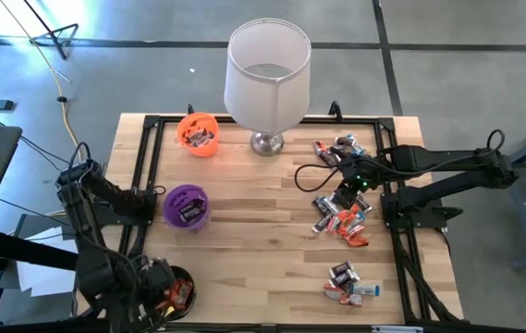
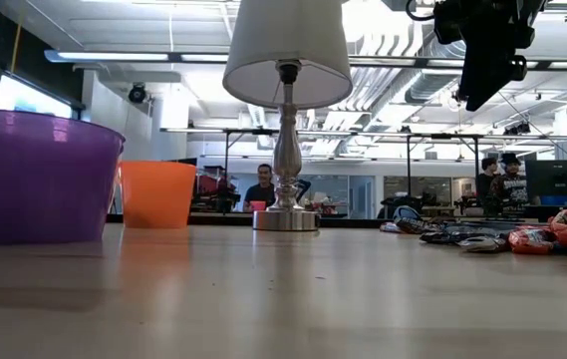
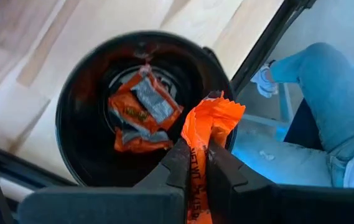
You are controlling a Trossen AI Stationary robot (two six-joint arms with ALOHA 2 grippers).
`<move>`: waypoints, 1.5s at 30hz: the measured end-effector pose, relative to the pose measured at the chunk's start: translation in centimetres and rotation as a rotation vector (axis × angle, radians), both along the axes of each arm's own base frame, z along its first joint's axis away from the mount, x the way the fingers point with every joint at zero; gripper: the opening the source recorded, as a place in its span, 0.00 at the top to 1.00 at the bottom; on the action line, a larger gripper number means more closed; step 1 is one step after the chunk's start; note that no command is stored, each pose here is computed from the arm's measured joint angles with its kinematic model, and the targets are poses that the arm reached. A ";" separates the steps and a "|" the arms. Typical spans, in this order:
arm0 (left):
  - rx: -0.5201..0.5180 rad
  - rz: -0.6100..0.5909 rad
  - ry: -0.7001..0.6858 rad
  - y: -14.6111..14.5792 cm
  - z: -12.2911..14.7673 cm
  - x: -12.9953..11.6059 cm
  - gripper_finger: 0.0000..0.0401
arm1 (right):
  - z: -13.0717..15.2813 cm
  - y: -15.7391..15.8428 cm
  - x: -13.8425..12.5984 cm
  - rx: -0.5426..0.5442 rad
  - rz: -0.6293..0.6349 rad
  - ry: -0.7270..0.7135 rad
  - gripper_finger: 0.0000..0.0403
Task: Sort candy
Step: Put the orange chocolate into the black bucket
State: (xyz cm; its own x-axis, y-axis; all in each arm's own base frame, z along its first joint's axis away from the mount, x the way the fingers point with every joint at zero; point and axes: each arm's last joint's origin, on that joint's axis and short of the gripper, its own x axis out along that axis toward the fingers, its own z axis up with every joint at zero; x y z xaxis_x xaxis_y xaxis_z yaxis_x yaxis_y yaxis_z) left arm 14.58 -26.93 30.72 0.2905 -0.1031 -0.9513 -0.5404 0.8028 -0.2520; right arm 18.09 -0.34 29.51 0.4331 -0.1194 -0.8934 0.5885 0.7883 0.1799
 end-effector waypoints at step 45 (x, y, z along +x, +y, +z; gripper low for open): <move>-0.051 0.663 0.227 -1.0 -3.4 1.6 0.78 | 0.0 0.0 0.0 0.000 0.000 0.000 0.48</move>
